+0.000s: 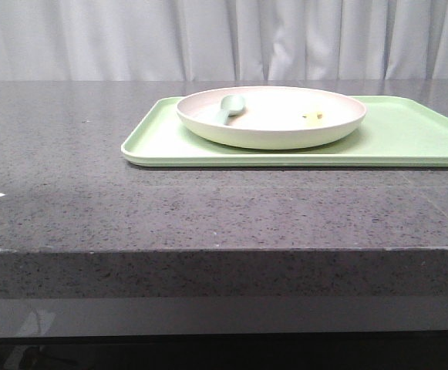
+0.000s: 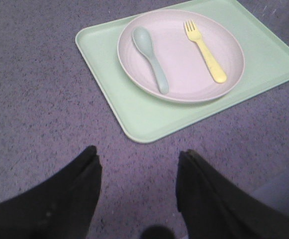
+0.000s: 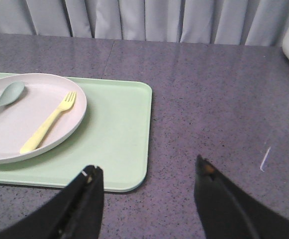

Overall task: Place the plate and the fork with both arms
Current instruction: 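Open the left gripper and raise it away from the plate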

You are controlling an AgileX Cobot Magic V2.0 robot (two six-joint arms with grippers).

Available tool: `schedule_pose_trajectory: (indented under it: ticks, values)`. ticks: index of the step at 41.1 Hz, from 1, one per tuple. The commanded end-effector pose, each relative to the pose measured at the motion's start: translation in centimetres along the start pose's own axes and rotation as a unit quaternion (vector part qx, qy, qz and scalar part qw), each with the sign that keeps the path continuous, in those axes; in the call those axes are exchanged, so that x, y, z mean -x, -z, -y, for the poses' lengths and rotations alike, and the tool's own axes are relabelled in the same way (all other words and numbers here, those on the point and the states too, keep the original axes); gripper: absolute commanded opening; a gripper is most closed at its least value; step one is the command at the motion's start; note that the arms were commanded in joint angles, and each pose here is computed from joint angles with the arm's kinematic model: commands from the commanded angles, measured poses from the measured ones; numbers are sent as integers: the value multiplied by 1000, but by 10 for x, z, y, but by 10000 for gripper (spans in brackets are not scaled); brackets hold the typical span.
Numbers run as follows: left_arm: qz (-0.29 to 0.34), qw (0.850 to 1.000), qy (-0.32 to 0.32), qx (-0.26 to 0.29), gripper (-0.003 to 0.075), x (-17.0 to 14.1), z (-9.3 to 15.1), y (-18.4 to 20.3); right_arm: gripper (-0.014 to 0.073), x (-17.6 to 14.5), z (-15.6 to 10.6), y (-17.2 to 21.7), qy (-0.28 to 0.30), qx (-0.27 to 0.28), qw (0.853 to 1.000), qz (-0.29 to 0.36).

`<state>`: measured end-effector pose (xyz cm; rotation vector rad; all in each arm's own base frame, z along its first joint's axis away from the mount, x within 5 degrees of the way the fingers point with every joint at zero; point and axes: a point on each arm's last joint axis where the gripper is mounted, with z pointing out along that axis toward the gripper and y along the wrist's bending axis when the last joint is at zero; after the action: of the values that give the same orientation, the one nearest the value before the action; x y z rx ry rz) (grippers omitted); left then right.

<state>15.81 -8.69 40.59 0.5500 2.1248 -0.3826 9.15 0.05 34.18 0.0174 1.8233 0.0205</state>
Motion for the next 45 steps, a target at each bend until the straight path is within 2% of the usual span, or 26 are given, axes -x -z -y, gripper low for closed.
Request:
schedule_pose_trajectory:
  ticks: [1,7,15,25,31,37,45]
  values:
    - [51,999,-3,-2,356,-14,4,22,428,17,-1,2,1,2,999,51]
    - [64,998,-5,-2,356,-50,6,41,428,17,-1,2,1,2,999,51]
    - [91,996,-8,-2,356,-81,8,60,428,18,-1,2,1,2,998,55]
    - [108,994,-11,-2,356,-86,9,69,428,19,-1,3,-3,5,999,54]
    - [108,994,-11,-2,356,-86,9,69,428,36,-4,8,-17,17,999,29]
    - [108,994,-11,-2,356,-86,9,69,428,53,-14,-1,27,68,996,-42]
    - [108,994,-11,-2,356,-86,9,69,463,67,-44,-28,56,187,975,-107]
